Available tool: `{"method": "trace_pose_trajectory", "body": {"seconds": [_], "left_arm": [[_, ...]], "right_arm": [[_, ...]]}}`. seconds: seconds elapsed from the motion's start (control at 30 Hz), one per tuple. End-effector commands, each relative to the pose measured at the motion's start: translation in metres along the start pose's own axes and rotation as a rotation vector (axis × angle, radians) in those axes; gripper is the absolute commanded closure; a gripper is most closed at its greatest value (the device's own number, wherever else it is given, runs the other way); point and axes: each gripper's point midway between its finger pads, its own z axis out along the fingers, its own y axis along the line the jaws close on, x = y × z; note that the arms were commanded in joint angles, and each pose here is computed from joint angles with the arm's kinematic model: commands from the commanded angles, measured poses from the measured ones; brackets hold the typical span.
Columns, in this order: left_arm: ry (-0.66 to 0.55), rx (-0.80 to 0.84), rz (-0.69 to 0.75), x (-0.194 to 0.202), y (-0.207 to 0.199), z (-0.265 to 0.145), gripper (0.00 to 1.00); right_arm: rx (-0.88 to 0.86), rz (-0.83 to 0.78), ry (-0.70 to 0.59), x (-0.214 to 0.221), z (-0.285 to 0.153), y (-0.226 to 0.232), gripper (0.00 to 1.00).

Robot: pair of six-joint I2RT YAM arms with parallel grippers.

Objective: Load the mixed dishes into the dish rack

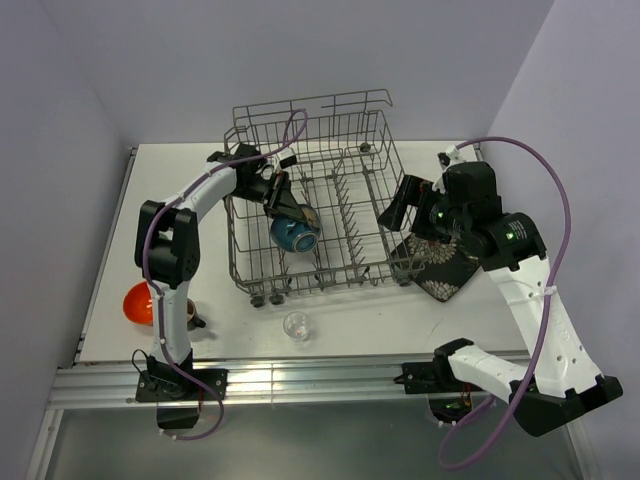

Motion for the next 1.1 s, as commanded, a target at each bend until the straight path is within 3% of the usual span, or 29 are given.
{"method": "trace_pose_trajectory", "body": {"seconds": [0.0, 0.37, 0.5, 1.07], "left_arm": [[-0.033, 0.127, -0.030, -0.002, 0.037, -0.008, 0.96], [-0.074, 0.121, -0.066, -0.013, 0.057, -0.024, 0.87], [-0.095, 0.119, -0.075, -0.018, 0.064, -0.031, 0.76], [-0.124, 0.113, -0.074, -0.032, 0.085, -0.039, 0.59]], "right_arm": [[-0.014, -0.019, -0.035, -0.006, -0.007, -0.001, 0.00], [-0.043, -0.010, -0.020, 0.003, -0.009, -0.003, 0.00], [-0.038, -0.017, -0.026, 0.001, -0.011, -0.003, 0.00], [-0.041, -0.018, -0.018, 0.006, -0.013, -0.007, 0.00]]}}
